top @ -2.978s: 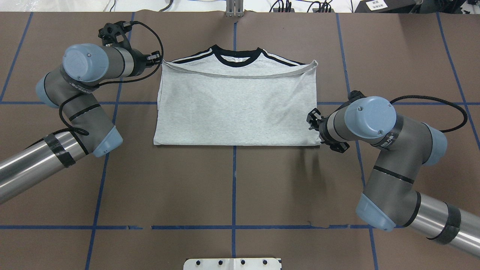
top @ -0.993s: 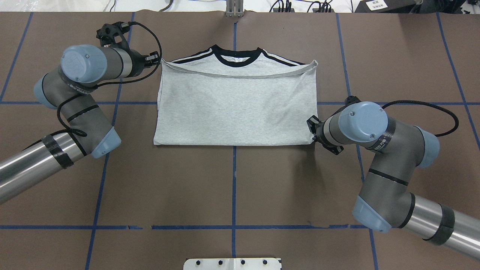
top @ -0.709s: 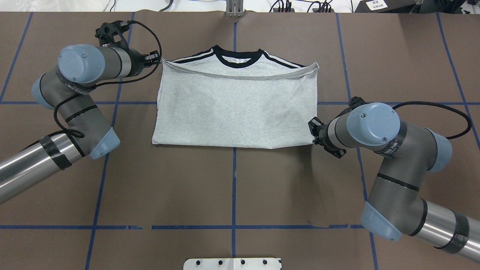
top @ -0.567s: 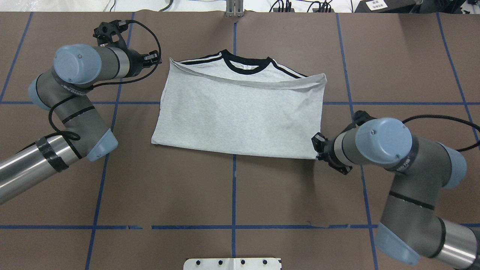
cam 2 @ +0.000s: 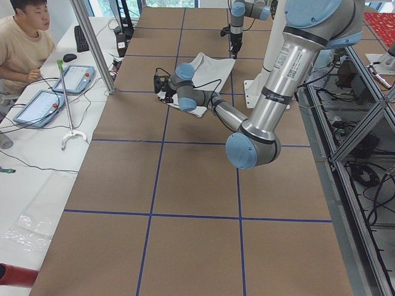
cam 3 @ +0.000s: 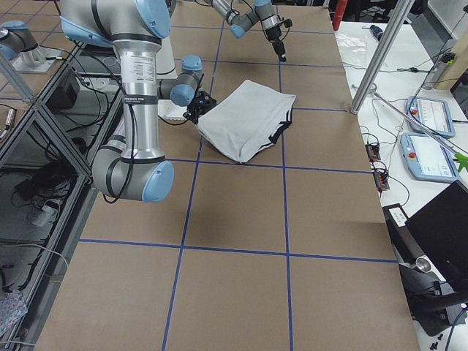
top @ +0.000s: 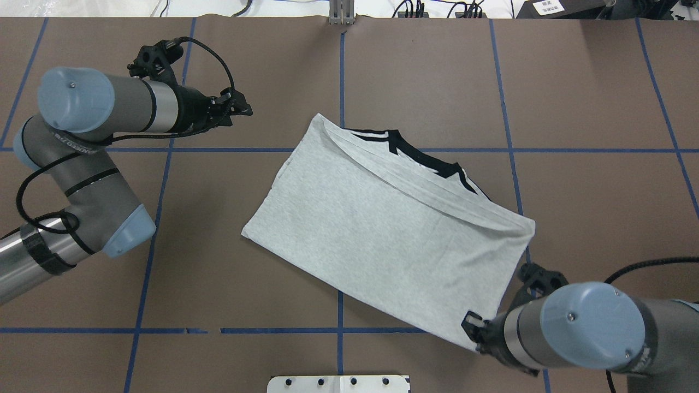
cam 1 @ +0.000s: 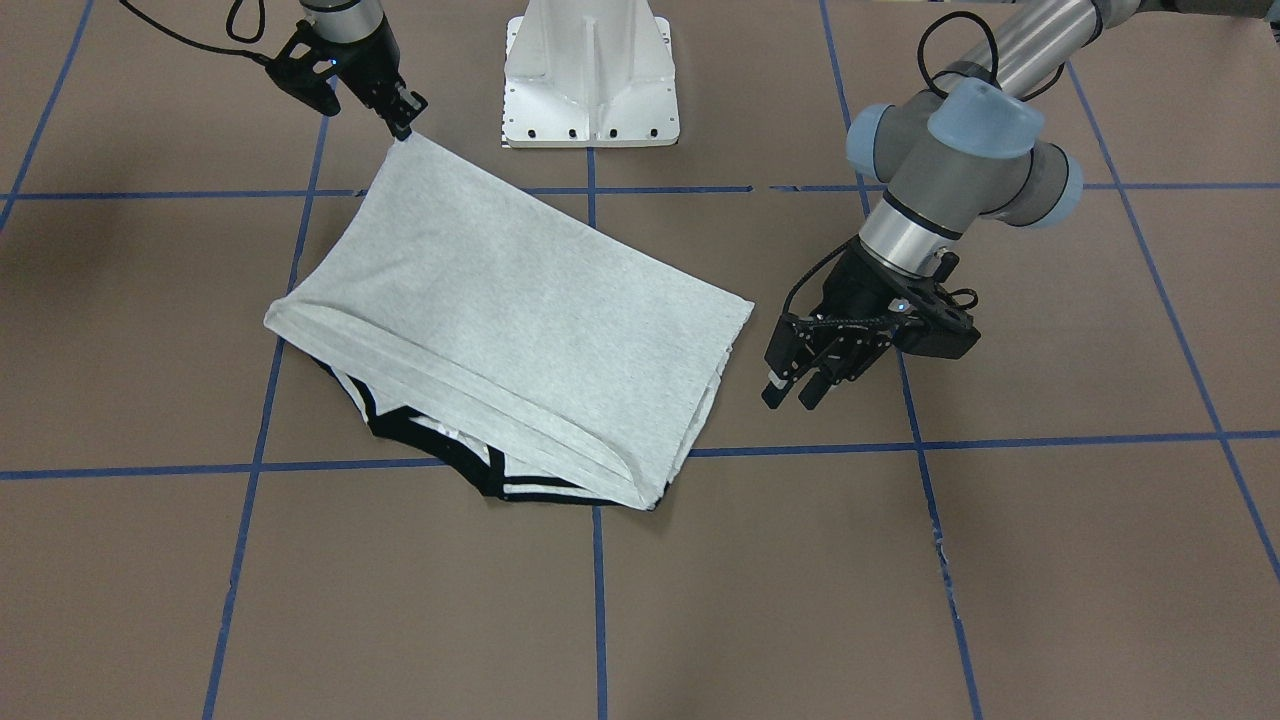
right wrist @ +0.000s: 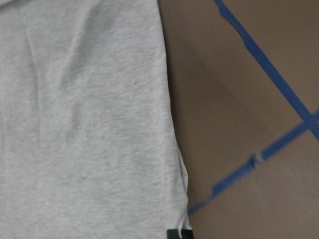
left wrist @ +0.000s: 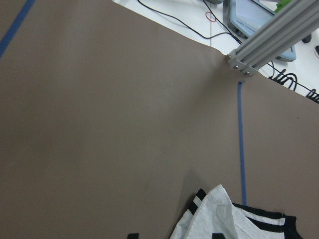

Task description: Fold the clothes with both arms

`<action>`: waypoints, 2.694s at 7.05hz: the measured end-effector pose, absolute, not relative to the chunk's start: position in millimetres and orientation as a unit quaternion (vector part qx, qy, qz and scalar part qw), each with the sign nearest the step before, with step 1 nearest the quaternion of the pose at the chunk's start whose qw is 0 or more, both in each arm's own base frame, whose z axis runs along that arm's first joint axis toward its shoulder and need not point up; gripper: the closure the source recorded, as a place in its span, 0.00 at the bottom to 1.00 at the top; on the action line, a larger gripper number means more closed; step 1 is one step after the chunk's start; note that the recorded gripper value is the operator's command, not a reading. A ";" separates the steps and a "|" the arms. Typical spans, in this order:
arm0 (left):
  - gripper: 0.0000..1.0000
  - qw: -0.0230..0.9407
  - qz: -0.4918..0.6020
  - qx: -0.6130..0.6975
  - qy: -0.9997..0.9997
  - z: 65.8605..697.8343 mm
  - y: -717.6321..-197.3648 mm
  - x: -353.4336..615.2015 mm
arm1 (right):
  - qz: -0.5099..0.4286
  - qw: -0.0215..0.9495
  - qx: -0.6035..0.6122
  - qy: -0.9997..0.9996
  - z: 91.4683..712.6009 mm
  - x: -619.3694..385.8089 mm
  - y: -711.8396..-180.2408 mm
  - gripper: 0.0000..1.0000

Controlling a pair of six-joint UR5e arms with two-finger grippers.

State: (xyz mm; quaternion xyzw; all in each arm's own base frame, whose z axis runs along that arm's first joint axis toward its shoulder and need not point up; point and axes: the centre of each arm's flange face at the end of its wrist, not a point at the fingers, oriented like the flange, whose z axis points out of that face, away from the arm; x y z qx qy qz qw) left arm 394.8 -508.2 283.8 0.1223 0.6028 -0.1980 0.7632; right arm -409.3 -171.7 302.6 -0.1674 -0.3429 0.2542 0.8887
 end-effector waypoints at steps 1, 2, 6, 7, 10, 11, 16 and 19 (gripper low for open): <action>0.26 0.752 -0.196 0.092 0.623 273.6 -472.1 391.7 | 0.223 0.903 -0.188 -0.315 296.8 -407.3 -138.2 0.01; 0.26 0.745 -0.198 0.067 0.634 271.2 -443.1 385.7 | 0.207 0.911 -0.202 -0.293 296.1 -409.2 -112.8 0.00; 0.23 0.768 -0.216 -0.023 0.603 299.4 -389.0 427.2 | 0.306 0.880 -0.207 -0.297 280.7 -411.9 -153.2 0.00; 0.23 0.775 -0.214 -0.050 0.593 301.6 -368.0 447.1 | 0.338 0.863 -0.188 -0.325 262.7 -422.6 -199.7 0.00; 0.25 0.794 -0.221 -0.099 0.558 319.7 -336.3 489.5 | 0.374 0.843 -0.097 -0.375 226.1 -432.0 -315.2 0.00; 0.29 0.797 -0.220 -0.105 0.552 323.0 -333.5 499.9 | 0.367 0.846 -0.073 -0.381 223.9 -422.5 -335.6 0.00; 0.44 0.806 -0.216 -0.115 0.539 324.7 -321.4 520.0 | 0.362 0.840 -0.035 -0.402 233.8 -415.8 -383.6 0.00; 0.50 0.811 -0.218 -0.118 0.530 325.2 -317.1 522.1 | 0.365 0.839 -0.034 -0.401 235.7 -415.8 -386.6 0.00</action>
